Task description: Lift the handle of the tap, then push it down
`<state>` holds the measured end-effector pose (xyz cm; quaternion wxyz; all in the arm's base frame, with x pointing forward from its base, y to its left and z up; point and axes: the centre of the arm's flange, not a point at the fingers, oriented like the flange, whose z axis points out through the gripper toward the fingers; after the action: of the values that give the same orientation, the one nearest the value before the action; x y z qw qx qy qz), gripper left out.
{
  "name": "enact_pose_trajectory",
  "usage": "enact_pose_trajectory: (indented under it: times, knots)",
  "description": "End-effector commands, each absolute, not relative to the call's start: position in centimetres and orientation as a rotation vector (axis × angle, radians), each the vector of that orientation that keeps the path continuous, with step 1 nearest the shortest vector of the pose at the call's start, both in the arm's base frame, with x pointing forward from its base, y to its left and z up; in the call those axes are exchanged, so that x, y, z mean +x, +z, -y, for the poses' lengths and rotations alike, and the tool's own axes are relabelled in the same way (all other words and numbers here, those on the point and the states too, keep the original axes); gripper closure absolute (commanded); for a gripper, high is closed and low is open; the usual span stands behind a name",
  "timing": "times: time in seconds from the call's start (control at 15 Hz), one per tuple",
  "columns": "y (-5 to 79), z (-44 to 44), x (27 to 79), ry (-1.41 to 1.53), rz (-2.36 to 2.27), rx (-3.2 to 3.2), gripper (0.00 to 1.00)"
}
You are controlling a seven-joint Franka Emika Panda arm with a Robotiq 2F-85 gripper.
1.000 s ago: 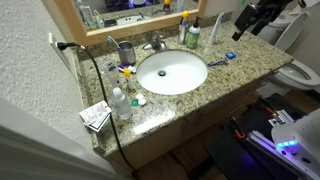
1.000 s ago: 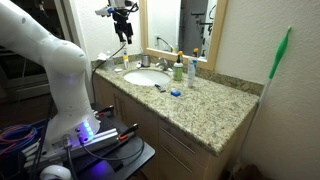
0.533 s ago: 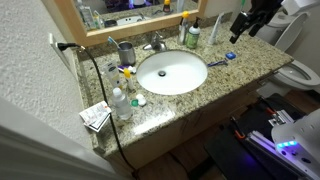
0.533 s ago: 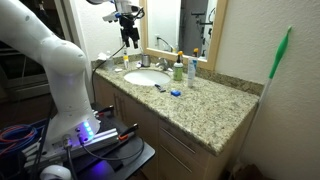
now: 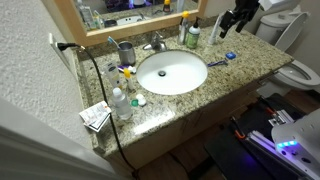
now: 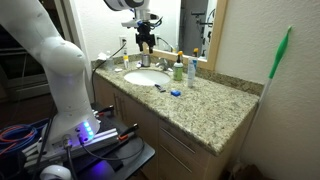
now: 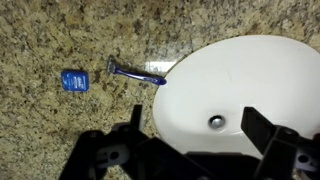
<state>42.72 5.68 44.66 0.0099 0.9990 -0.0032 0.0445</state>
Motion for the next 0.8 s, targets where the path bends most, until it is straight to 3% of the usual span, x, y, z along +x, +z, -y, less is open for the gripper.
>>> enact_pose_trajectory:
  times: [0.0, 0.73]
  knots:
    - [44.7, -5.7, 42.7, 0.141, 0.009, 3.119, 0.00]
    - [44.0, 0.8, 46.3, 0.226, 0.228, 2.954, 0.00]
